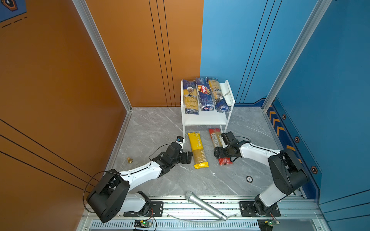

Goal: Arrange pasta packages on shelves
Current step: Pick up the pasta bag from the center of the table.

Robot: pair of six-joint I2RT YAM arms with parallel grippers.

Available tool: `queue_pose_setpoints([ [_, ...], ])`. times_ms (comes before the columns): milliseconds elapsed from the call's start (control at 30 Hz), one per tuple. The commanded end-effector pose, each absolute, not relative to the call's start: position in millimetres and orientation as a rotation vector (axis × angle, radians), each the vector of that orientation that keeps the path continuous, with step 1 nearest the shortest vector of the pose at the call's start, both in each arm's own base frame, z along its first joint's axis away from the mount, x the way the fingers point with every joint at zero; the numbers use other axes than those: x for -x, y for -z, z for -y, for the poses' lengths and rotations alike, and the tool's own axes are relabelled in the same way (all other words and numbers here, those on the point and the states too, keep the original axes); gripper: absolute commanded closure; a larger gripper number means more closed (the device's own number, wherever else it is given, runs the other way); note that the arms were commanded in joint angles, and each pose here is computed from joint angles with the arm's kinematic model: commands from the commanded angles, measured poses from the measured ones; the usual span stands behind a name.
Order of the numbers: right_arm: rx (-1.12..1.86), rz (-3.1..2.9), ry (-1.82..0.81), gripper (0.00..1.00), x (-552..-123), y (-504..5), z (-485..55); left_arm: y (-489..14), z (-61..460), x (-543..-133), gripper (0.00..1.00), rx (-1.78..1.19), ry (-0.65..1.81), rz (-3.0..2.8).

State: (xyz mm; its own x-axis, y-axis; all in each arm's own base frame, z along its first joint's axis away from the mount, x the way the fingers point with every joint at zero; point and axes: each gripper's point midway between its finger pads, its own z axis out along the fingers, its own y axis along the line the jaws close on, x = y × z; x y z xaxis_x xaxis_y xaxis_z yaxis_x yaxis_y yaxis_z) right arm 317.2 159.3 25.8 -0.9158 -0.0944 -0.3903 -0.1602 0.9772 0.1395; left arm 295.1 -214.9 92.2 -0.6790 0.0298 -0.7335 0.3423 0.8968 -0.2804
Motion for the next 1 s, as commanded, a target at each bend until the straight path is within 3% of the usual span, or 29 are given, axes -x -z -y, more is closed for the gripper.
queue_pose_setpoints([
  [0, 0.181, -2.820, -0.151, 0.06, -298, -9, -150, -93, 214, -294, 0.02, -0.274, 0.525, -2.268],
  [967, 0.225, -2.844, 0.065, 0.14, -283, 9, -142, -96, 216, -293, 0.02, -0.273, 0.536, -2.263],
])
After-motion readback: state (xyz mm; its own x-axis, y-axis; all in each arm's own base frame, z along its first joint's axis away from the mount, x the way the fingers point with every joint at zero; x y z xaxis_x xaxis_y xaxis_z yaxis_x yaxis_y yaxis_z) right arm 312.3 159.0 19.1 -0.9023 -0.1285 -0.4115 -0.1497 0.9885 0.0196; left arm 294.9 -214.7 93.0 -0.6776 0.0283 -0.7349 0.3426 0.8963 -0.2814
